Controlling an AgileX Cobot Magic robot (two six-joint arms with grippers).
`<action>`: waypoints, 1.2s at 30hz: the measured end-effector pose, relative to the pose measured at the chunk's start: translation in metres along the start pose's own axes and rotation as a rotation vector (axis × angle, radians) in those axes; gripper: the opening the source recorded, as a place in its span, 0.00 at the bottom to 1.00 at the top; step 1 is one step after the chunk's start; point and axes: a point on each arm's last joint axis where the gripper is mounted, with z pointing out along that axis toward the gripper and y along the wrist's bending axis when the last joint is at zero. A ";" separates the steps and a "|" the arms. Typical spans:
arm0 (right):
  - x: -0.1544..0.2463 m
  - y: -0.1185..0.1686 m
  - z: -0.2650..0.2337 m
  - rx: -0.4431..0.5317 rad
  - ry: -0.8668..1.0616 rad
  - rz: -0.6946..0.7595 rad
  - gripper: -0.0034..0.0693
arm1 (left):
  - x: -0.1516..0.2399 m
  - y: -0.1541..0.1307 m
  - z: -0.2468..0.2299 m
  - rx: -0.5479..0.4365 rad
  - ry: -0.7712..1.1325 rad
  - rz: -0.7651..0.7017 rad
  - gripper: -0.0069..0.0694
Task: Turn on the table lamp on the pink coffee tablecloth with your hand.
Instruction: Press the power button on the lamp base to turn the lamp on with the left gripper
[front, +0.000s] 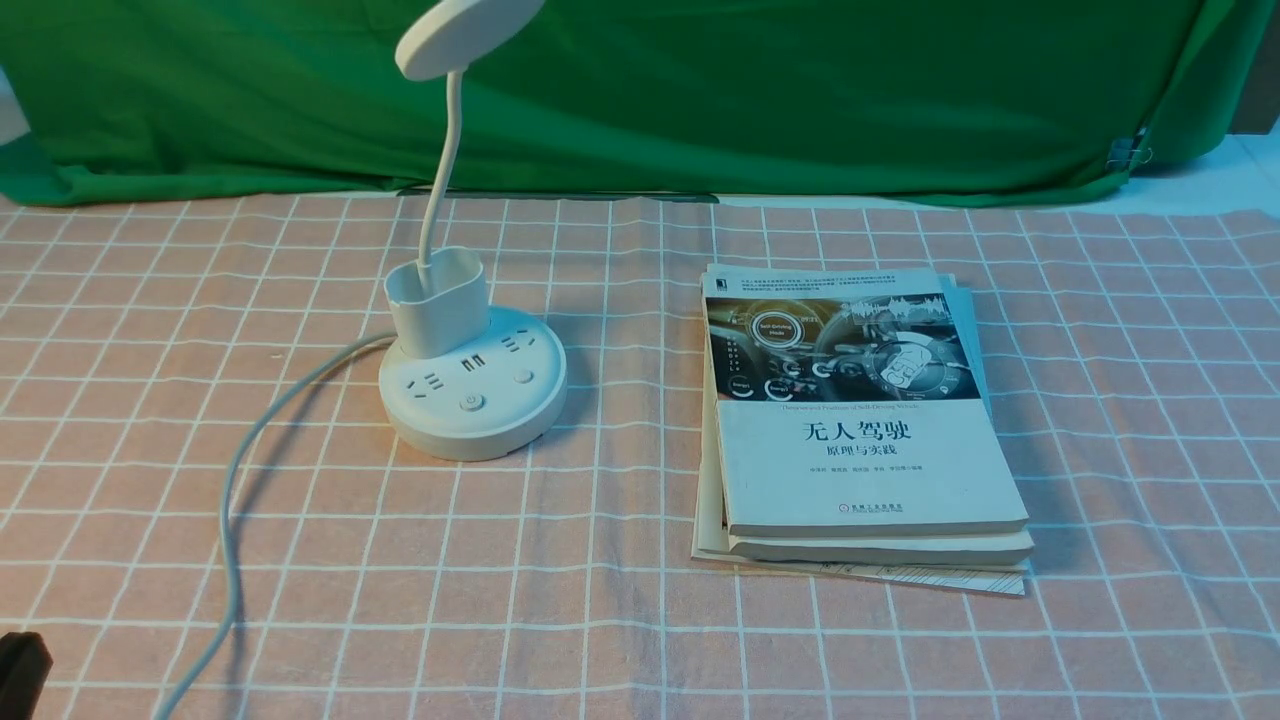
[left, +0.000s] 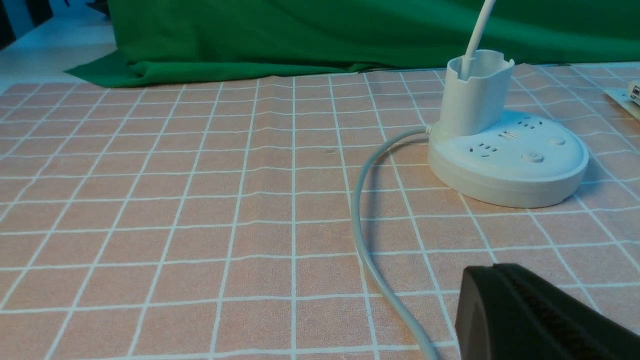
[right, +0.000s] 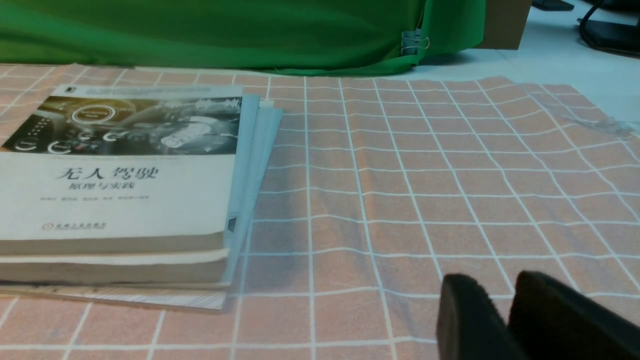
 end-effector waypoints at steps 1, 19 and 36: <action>0.000 0.000 0.000 0.000 0.000 0.000 0.34 | 0.000 0.000 0.000 -0.002 -0.003 0.007 0.09; 0.000 0.000 0.000 0.000 -0.001 0.000 0.37 | -0.062 0.004 -0.025 -0.024 -0.758 -0.058 0.09; 0.000 0.000 0.000 0.000 0.000 0.000 0.37 | -0.142 0.003 -0.002 0.027 -0.176 -0.305 0.09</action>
